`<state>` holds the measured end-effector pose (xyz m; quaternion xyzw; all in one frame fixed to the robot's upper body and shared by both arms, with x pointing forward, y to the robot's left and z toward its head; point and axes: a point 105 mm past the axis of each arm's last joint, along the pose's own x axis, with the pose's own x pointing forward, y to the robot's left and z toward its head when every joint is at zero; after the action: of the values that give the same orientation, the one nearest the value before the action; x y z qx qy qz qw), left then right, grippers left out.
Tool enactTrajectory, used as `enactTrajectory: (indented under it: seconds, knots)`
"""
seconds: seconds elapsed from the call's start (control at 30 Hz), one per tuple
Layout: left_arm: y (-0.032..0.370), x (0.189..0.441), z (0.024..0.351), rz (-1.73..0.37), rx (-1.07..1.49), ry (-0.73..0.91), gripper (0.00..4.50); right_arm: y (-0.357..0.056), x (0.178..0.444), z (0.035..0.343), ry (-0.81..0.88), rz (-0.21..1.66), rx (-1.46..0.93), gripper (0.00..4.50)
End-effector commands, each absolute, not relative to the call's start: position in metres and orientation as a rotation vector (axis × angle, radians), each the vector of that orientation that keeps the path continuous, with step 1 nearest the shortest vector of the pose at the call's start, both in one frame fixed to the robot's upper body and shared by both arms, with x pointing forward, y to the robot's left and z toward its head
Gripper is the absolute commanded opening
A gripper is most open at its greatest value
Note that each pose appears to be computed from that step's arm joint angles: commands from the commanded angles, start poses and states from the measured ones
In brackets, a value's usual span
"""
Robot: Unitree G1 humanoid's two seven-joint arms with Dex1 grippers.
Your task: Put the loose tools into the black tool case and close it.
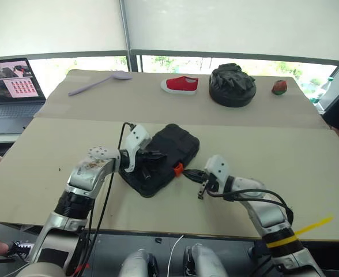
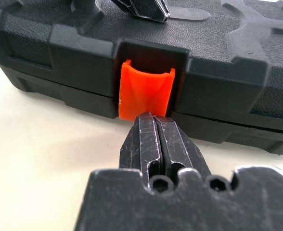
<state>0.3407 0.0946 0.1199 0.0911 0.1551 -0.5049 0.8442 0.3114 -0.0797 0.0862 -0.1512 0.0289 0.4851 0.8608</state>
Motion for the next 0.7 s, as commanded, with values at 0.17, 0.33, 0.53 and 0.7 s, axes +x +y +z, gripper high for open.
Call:
enactTrajectory:
  seconds: [0.17,0.33,0.53,0.7]
  knots:
    - [0.104,0.325,0.065,-1.036,0.148,0.571,0.10,-0.063,0.315,0.104,-0.015,1.057,-0.313,0.00]
    - [0.103,0.323,0.062,-1.039,0.133,0.579,0.10,-0.057,0.313,0.101,-0.005,1.079,-0.297,0.00]
    - [0.104,0.322,0.059,-1.036,0.125,0.588,0.10,-0.052,0.317,0.104,-0.019,1.080,-0.291,0.00]
    - [0.105,0.321,0.057,-1.031,0.118,0.593,0.10,-0.047,0.321,0.106,-0.029,1.077,-0.269,0.00]
